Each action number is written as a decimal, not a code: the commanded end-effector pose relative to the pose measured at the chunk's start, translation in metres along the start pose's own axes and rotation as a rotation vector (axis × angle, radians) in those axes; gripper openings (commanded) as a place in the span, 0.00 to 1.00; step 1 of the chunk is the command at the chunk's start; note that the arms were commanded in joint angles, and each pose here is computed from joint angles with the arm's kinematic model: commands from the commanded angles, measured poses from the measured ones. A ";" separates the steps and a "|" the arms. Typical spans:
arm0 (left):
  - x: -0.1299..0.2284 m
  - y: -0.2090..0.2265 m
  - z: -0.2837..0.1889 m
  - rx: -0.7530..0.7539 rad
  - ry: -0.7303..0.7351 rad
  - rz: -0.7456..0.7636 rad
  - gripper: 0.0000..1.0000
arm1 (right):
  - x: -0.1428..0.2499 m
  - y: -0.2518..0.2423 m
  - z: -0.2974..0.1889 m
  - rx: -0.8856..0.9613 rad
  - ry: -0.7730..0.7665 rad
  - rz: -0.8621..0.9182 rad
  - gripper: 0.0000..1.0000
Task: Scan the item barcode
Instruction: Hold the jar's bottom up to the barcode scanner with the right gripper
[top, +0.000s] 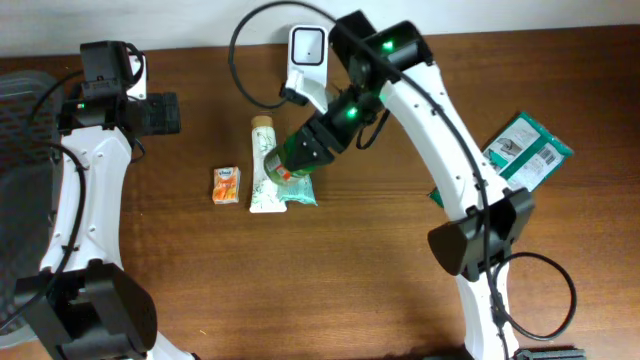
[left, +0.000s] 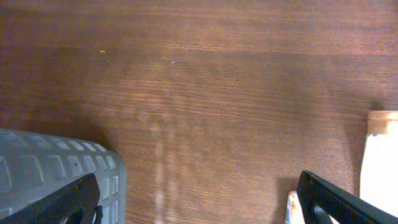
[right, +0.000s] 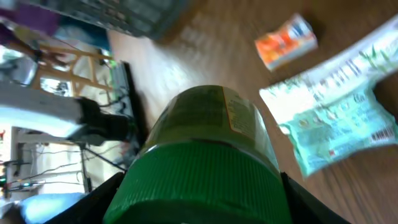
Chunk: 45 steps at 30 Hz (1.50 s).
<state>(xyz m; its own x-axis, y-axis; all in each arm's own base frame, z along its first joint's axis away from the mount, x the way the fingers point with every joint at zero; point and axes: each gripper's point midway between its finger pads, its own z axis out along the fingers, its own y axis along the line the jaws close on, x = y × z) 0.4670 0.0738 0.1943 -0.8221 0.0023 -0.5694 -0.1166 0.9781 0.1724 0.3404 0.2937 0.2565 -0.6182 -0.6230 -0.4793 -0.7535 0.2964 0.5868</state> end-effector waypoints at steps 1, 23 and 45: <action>-0.003 0.002 0.001 -0.008 -0.004 0.010 0.99 | -0.030 0.043 -0.050 -0.125 -0.212 -0.109 0.60; -0.003 0.002 0.001 -0.008 -0.004 0.010 0.99 | -0.031 -0.132 -0.062 0.990 0.042 0.004 0.59; -0.003 0.002 0.001 -0.008 -0.004 0.010 0.99 | -0.130 -0.300 -0.072 1.529 0.188 -0.788 0.44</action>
<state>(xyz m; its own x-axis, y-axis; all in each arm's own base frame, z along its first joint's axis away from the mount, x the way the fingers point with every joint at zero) 0.4669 0.0740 0.1942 -0.8225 0.0020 -0.5688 -0.1169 0.9781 0.1724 0.6565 0.2478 0.1998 -0.0425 -0.9783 -0.2026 -0.4254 0.2012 -0.8823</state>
